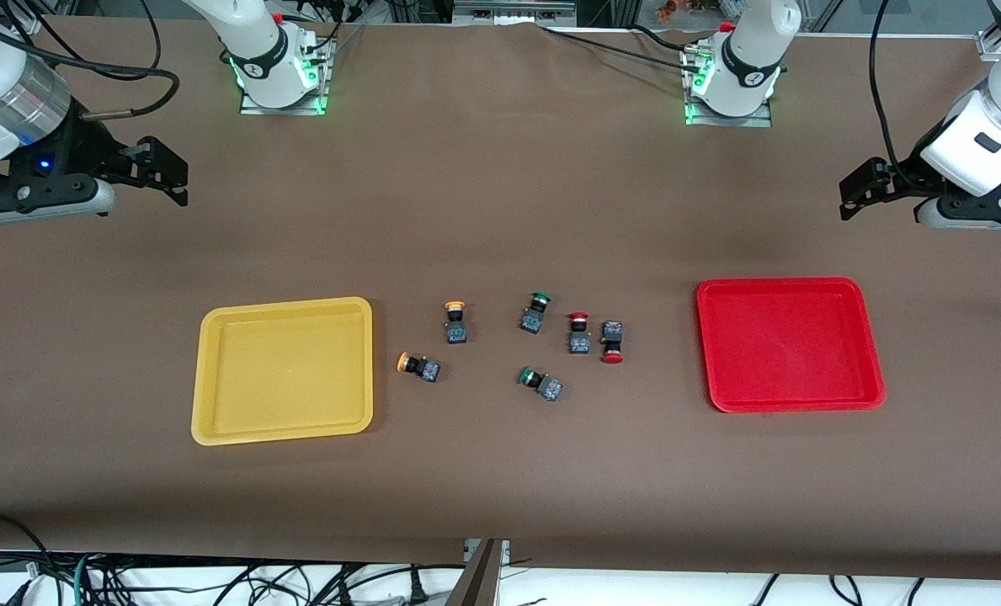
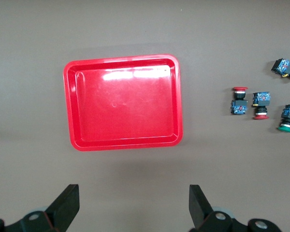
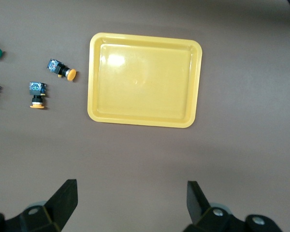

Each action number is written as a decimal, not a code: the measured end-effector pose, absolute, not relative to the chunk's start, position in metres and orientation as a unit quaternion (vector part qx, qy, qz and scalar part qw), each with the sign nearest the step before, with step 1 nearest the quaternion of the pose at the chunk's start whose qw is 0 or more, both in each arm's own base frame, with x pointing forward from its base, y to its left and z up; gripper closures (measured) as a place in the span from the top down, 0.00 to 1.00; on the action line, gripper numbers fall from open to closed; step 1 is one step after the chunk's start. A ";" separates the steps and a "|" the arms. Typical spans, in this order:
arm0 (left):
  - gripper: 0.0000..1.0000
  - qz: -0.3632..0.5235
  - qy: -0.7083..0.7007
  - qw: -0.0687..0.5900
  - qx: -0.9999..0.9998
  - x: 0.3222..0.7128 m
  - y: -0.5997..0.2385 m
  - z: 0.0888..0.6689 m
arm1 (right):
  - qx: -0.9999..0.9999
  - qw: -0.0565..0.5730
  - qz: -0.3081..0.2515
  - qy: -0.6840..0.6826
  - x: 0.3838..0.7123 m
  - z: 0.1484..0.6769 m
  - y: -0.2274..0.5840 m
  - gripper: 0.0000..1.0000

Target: Place red and yellow buttons in trays

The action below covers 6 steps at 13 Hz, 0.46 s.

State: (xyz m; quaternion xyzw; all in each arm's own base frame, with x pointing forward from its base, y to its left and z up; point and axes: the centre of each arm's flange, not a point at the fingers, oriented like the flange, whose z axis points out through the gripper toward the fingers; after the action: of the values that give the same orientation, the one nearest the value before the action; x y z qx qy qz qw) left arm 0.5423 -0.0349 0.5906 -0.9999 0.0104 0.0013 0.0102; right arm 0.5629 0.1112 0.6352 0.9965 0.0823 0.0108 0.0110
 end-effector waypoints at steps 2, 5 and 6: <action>1.00 0.001 0.015 0.010 -1.000 0.542 -0.040 0.591 | 0.996 0.010 0.020 0.083 0.568 0.633 0.113 1.00; 1.00 0.001 0.017 0.010 -1.000 0.542 -0.042 0.590 | 0.996 0.009 0.024 0.083 0.578 0.622 0.115 1.00; 1.00 0.003 0.016 0.010 -1.000 0.542 -0.041 0.590 | 0.996 0.009 0.023 0.083 0.580 0.619 0.116 1.00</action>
State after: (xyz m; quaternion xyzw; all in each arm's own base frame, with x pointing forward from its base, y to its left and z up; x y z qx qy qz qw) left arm 0.5421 -0.0412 0.5895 -0.9998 0.0163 0.0027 0.0102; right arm 0.5802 0.1157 0.6186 0.9962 0.0833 0.0226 0.0092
